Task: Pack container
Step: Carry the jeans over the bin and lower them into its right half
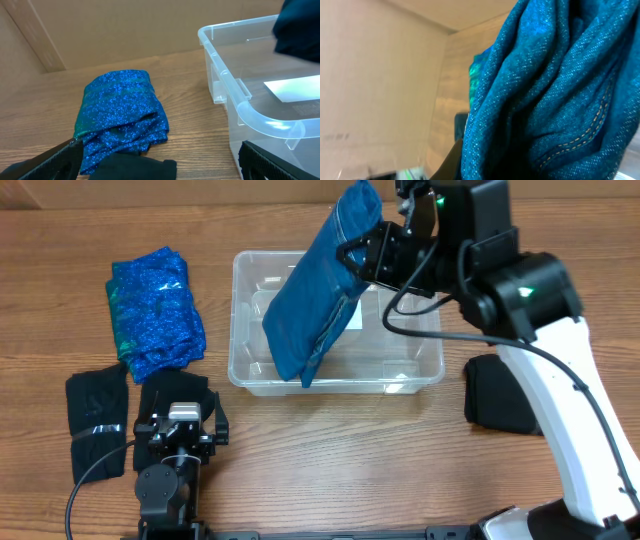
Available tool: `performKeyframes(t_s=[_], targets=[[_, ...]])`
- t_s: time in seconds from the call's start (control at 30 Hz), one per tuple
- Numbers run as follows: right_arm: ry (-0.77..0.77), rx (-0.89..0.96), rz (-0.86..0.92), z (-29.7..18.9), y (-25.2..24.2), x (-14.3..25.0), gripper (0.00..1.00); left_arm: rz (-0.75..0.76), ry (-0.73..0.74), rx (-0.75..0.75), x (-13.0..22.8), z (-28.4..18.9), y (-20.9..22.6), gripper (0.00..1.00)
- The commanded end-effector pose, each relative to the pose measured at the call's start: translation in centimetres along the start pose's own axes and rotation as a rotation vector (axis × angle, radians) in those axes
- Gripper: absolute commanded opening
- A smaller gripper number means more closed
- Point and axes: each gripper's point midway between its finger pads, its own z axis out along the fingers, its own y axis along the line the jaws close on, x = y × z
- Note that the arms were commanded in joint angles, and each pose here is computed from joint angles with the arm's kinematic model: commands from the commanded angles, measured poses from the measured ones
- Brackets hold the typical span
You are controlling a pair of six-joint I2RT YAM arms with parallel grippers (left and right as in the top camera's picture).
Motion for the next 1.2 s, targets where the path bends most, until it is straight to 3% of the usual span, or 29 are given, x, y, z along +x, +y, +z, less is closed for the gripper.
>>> performKeyframes(t_s=[0.0, 0.33, 0.53, 0.73, 0.8, 0.97, 1.07, 1.17], targets=[[-0.067, -0.045, 0.082, 0.8, -0.1, -1.1, 0.04, 0.0, -0.004, 0.001, 0.0, 0.0, -0.1, 1.0], [-0.116, -0.183, 0.179, 6.1, -1.0, -0.4, 0.04, 0.0, -0.004, 0.001, 0.0, 0.0, -0.1, 1.0], [-0.07, -0.081, 0.184, 8.3, -5.0, 2.2, 0.04, 0.0, -0.004, 0.0, 0.0, 0.0, -0.1, 1.0], [0.049, 0.184, 0.007, 8.6, -11.8, 6.5, 0.05, 0.0, -0.004, 0.001, 0.0, 0.0, -0.1, 1.0], [0.07, 0.274, -0.123, 7.9, -13.7, 6.7, 0.13, 0.0, -0.004, 0.0, 0.0, 0.0, -0.1, 1.0], [0.033, 0.515, -0.252, 4.2, -16.4, 4.4, 0.33, 0.0, -0.004, 0.001, 0.0, 0.0, -0.1, 1.0], [-0.083, 0.64, -0.291, 0.5, -15.8, 0.9, 0.41, 0.0, -0.004, 0.001, 0.0, 0.0, -0.1, 1.0], [-0.112, 0.648, -0.341, -0.8, -14.6, -0.2, 0.45, 0.0, -0.004, 0.001, 0.0, 0.0, -0.1, 1.0]])
